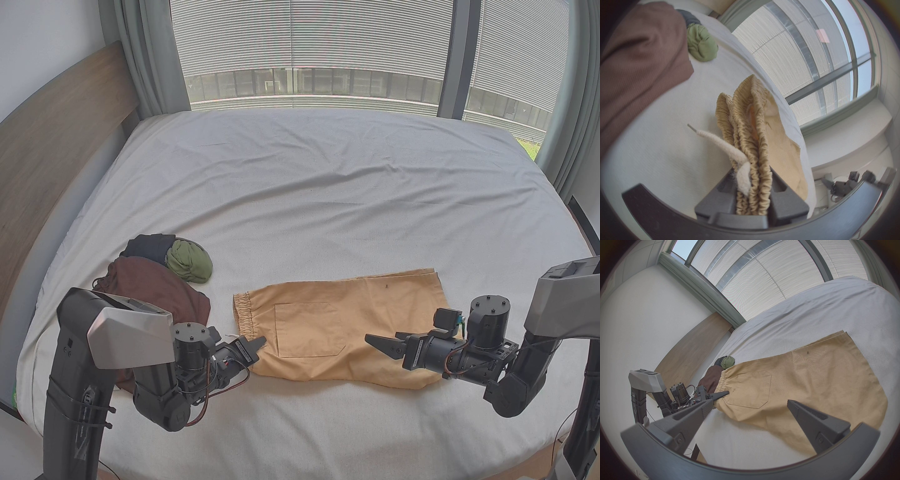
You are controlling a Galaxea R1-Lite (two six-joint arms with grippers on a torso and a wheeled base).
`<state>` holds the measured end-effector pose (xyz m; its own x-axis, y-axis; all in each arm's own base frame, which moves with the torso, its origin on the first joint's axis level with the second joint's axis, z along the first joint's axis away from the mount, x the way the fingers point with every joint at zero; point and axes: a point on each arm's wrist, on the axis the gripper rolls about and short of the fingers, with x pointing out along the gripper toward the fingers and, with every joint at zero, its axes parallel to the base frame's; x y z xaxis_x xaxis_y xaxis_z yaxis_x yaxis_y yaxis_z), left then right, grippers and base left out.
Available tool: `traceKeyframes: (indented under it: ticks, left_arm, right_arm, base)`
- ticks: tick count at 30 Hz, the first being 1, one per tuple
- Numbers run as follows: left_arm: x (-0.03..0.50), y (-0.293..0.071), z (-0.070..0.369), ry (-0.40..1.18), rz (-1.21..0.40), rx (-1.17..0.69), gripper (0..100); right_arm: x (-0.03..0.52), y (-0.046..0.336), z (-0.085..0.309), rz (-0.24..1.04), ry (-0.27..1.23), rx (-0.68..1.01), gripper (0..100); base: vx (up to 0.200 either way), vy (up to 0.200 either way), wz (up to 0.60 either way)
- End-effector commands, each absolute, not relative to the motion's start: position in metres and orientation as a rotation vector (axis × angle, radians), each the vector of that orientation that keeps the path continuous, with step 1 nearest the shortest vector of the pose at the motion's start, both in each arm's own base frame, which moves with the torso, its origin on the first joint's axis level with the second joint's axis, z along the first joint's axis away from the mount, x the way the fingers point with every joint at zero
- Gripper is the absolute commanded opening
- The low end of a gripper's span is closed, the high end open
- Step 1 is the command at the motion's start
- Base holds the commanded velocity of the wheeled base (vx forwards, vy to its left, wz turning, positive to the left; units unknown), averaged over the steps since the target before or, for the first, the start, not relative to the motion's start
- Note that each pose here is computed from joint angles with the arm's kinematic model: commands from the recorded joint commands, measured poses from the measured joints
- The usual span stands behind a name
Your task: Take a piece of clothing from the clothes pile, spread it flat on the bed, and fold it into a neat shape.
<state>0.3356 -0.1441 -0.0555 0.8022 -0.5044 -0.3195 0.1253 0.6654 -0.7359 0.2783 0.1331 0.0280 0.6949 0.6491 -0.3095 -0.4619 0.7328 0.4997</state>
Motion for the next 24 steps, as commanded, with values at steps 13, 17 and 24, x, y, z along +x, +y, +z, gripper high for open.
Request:
traceKeyframes:
  ticks: [13, 17, 24]
  left_arm:
    - [0.31, -0.095, -0.01, 0.54, -0.419, -0.713, 0]
    - [0.306, -0.08, -0.005, 0.529, -0.4, -0.693, 0]
    - [0.294, -0.056, -0.006, 0.544, -0.339, -0.661, 0]
  right_arm:
    - [0.279, 0.133, 0.024, 0.637, 0.509, 0.404, 100]
    - [0.278, 0.134, 0.023, 0.638, 0.511, 0.403, 100]
    - [0.278, 0.135, 0.02, 0.64, 0.52, 0.401, 100]
  base:
    - [0.0, 0.0, 0.0]
    - [0.0, 0.0, 0.0]
    - [0.0, 0.0, 0.0]
